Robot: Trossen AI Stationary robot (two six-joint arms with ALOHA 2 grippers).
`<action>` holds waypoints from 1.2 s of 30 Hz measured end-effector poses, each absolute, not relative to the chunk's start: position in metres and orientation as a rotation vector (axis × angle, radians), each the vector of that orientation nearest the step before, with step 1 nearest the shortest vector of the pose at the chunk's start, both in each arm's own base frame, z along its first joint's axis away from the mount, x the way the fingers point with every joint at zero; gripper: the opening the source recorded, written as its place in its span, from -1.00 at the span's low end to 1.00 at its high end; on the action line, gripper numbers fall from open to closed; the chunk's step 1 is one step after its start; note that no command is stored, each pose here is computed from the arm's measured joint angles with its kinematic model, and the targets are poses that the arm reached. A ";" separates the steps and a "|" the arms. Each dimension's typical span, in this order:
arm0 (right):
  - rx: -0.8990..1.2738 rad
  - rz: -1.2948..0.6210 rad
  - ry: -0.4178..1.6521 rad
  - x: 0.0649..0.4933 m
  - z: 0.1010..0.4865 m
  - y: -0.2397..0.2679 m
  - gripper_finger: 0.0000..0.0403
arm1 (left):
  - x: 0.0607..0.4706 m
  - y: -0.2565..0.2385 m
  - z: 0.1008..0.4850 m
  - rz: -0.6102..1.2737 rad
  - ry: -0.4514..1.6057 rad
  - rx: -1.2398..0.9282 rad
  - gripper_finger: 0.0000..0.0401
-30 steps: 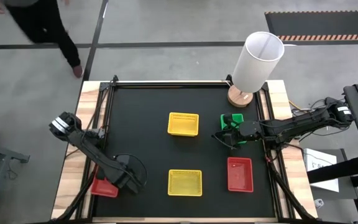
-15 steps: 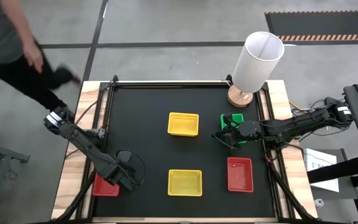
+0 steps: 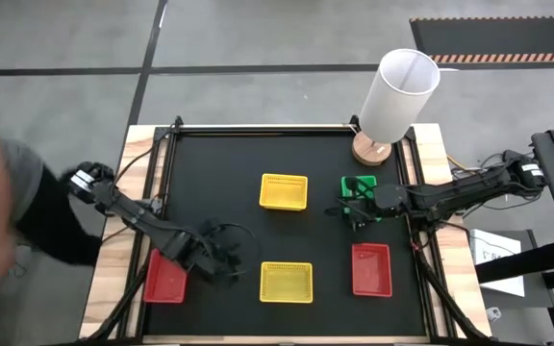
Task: Stack baskets by color
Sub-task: Stack the yellow bin on top of the top yellow bin
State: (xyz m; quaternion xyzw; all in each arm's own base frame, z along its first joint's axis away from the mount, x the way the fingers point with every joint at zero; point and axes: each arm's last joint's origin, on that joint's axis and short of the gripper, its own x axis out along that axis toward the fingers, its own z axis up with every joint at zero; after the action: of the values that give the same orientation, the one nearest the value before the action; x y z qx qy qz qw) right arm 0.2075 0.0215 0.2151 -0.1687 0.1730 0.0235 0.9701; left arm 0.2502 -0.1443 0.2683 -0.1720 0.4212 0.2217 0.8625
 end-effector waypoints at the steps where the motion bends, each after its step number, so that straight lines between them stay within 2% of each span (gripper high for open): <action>1: -0.322 0.072 0.339 0.208 0.217 0.024 -0.96 | 0.255 -0.144 0.269 0.412 0.861 -0.315 -0.18; 8: -0.290 0.126 0.290 0.214 0.234 0.050 -0.96 | 0.284 -0.142 0.274 0.117 0.683 0.055 -0.18; 12: -0.325 0.088 0.302 0.225 0.241 0.071 -0.96 | 0.287 -0.135 0.278 0.065 0.672 0.198 -0.18; 18: -0.306 0.133 0.343 0.250 0.246 0.101 -0.96 | 0.287 -0.132 0.279 -0.023 0.680 0.323 -0.18; 23: -0.274 0.186 0.406 0.268 0.248 0.131 -0.96 | 0.280 -0.131 0.272 -0.100 0.682 0.336 -0.18; 29: -0.225 0.234 0.500 0.286 0.257 0.169 -0.96 | 0.269 -0.128 0.253 -0.191 0.548 0.287 -0.18; 36: -0.187 0.240 0.668 0.302 0.266 0.205 -0.96 | 0.253 -0.117 0.242 -0.120 0.368 0.223 -0.18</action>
State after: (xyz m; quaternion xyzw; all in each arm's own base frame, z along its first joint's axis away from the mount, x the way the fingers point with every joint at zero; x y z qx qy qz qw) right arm 0.3019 0.2054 0.2656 -0.0914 0.3267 0.1171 0.9334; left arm 0.2525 -0.1172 0.2416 0.1105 0.1827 -0.0596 0.9751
